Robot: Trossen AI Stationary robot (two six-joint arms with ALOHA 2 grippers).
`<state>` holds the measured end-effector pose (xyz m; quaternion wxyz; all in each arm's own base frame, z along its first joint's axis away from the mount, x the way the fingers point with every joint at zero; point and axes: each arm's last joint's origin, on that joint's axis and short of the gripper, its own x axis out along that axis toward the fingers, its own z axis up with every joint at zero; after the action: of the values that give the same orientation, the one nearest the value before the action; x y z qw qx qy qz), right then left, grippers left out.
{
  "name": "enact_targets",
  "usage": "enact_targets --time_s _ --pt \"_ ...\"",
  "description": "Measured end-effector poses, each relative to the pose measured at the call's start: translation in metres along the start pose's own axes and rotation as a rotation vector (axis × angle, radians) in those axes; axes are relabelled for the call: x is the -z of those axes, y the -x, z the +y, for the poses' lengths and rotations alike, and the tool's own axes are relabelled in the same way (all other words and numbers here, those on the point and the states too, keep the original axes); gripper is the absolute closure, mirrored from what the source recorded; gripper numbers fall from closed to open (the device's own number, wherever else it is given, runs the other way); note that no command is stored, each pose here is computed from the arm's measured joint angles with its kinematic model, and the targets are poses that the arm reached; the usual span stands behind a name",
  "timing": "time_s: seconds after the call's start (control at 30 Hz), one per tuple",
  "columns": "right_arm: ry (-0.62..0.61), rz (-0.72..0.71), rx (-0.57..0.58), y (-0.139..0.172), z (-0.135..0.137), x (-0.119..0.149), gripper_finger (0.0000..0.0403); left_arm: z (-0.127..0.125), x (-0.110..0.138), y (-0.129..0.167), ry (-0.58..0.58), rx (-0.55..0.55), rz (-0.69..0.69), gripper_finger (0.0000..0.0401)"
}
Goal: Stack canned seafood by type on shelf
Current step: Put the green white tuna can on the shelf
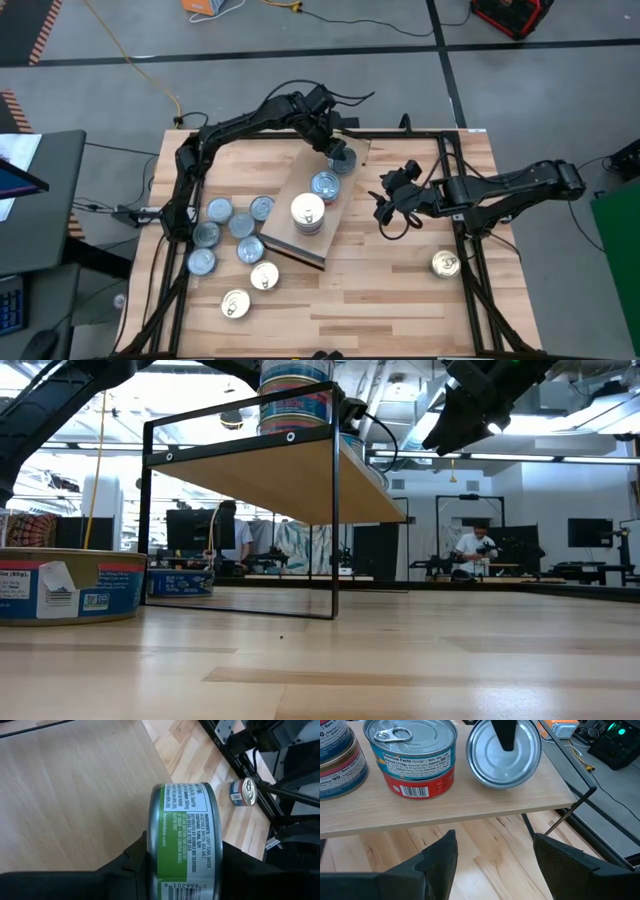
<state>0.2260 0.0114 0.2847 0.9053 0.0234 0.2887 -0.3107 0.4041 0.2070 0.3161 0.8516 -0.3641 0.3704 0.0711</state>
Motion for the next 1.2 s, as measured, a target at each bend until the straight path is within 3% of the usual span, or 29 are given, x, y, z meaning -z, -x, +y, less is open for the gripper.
enact_targets --time_s 0.23,0.57,0.73,0.83,1.0,1.2 --pt "0.002 0.002 -0.001 0.000 0.000 0.000 0.0117 0.000 0.000 0.000 -0.070 -0.027 -0.009 0.0240" --pt "0.003 0.002 -0.002 0.000 0.000 0.000 0.0117 0.001 0.000 0.000 -0.157 -0.056 -0.015 0.0142" --pt "0.003 0.002 -0.002 0.000 0.000 0.000 0.0117 -0.002 -0.006 0.009 -0.240 -0.064 -0.042 0.0113" --pt "0.003 0.002 -0.002 0.000 0.000 0.000 0.0117 -0.007 -0.013 0.019 -0.307 -0.126 -0.087 0.0111" --pt "0.002 0.003 -0.001 0.000 0.000 0.000 0.0117 -0.012 -0.019 0.035 -0.398 -0.322 -0.139 0.0111" --pt "0.009 0.037 0.013 -0.001 -0.001 0.006 0.0117 -0.031 -0.021 0.062 -0.524 -0.366 -0.226 0.0111"
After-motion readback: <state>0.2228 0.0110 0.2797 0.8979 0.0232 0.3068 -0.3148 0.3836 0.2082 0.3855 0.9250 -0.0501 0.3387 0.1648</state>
